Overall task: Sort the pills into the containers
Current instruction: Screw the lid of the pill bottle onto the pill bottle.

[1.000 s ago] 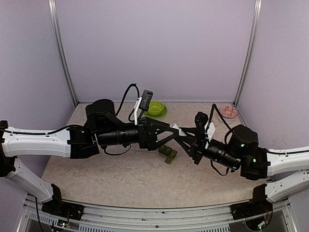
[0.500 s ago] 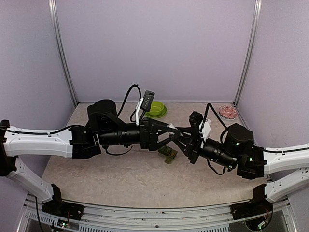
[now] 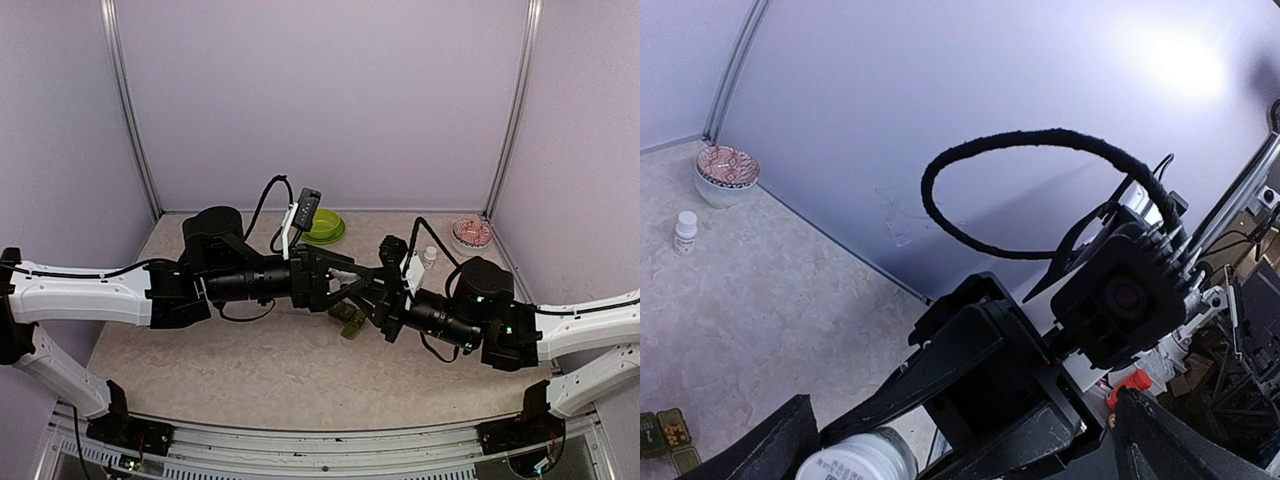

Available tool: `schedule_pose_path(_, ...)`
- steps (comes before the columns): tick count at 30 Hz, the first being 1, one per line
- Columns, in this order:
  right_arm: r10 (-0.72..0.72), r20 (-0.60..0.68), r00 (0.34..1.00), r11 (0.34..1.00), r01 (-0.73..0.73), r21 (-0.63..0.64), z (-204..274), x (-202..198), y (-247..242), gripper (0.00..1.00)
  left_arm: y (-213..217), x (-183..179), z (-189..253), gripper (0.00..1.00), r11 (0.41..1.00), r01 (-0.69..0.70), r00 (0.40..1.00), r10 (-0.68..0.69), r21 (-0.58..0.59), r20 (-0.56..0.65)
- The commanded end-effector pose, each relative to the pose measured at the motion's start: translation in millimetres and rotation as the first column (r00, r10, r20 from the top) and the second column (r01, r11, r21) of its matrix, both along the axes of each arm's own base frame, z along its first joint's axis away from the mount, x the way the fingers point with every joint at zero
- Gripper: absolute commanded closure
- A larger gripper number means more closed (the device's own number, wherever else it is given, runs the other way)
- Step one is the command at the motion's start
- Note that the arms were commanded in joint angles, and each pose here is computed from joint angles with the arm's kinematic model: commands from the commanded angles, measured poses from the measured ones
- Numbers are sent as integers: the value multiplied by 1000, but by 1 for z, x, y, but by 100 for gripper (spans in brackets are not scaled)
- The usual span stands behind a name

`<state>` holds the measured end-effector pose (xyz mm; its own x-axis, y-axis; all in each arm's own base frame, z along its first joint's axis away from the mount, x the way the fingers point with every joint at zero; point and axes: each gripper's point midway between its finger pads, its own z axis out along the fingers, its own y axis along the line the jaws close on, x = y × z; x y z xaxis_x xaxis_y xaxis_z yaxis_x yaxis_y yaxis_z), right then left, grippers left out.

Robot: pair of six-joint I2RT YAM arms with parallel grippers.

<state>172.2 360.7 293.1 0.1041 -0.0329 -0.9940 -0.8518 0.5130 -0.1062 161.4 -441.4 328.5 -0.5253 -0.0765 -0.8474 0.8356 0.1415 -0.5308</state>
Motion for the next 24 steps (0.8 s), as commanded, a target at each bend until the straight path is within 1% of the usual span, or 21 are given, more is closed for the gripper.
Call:
schedule_pose_path(1,34,-13,999,999,-34,7,0,-3,9,87,-5,-11,27,1,997,46,998,-44,-60,45)
schedule_pose_path(13,125,-19,992,992,-124,23,-2,-16,20,87,-2,-11,27,1,997,37,998,-35,-66,43)
schedule_pose_path(16,106,-4,994,993,-106,45,4,-15,13,87,2,-10,28,1,997,29,999,-26,-71,47)
schedule_pose_path(24,-20,49,999,994,14,105,29,-7,-24,87,12,-6,30,1,997,-21,999,24,-70,40)
